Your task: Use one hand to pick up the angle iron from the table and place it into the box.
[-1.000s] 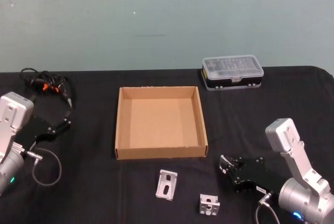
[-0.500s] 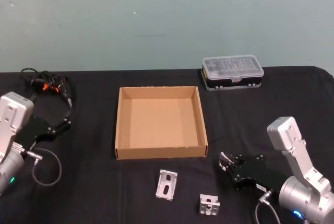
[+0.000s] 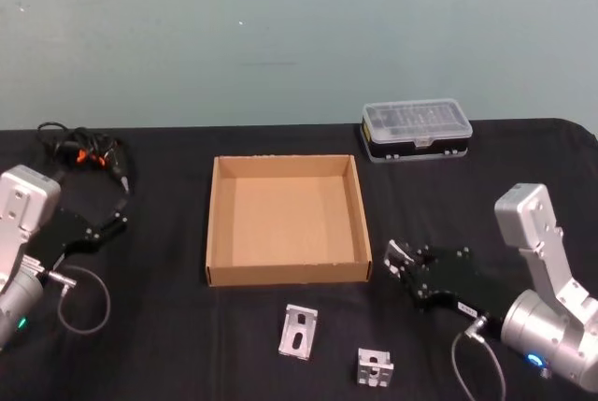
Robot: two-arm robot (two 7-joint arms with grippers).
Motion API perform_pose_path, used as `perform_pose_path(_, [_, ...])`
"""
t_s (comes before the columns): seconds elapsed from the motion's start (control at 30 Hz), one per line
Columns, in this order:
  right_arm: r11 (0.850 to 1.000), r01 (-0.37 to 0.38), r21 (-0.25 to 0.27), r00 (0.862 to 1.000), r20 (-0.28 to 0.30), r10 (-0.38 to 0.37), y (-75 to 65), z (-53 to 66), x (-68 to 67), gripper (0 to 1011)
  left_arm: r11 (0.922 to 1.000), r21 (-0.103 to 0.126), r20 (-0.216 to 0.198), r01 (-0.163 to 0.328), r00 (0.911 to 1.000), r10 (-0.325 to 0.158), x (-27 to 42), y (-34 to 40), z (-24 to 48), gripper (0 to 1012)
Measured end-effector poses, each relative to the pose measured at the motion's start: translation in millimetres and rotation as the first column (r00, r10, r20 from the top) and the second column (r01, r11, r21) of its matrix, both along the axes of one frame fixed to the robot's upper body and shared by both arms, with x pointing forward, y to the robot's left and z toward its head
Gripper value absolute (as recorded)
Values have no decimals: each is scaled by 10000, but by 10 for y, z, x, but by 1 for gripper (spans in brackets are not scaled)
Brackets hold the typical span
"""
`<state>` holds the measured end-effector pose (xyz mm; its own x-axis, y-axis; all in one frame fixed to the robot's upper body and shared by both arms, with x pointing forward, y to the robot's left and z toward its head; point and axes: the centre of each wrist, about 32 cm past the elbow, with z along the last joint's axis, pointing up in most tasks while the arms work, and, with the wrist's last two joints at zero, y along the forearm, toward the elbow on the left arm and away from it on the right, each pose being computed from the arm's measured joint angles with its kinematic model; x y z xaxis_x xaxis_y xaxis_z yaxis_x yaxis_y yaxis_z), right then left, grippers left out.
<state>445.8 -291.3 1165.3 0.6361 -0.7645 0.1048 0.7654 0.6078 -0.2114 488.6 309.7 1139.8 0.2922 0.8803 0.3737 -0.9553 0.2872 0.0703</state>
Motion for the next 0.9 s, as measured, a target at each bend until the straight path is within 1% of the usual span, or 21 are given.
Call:
perform_pose_path(0.1, [9999, -165, 37, 9996, 221, 164, 12, 30, 47, 81, 10000, 0, 1, 1, 10000, -1, 0, 0, 0, 1000])
perform_pose_path(0.23, [9988, -489, 93, 9968, 633, 482, 41, 86, 164, 82, 10000, 0, 0, 0, 10000, 0, 0, 0, 0, 1000])
perform_pose_path(0.3, [9982, -599, 99, 9954, 756, 590, 53, 103, 205, 82, 10000, 0, 0, 1, 10000, -1, 0, 0, 0, 1000])
perform_pose_path(0.43, [9960, -894, 91, 9915, 959, 881, 87, 126, 331, 82, 10000, 0, 0, 1, 10000, -1, 0, 0, 0, 1000])
perform_pose_path(0.67, [9926, -1203, 166, 9888, 914, 1183, 131, 121, 516, 81, 10000, 0, 0, 1, 10000, -1, 0, 0, 0, 1000])
perform_pose_path(0.77, [9903, -1371, 231, 9872, 849, 1347, 168, 114, 634, 82, 10000, 0, 1, 1, 10000, -1, 0, 0, 0, 1000])
perform_pose_path(0.9, [9880, -1526, 246, 9861, 706, 1505, 210, 87, 754, 82, 10000, 0, 0, 1, 10000, -1, 0, 0, 0, 1000])
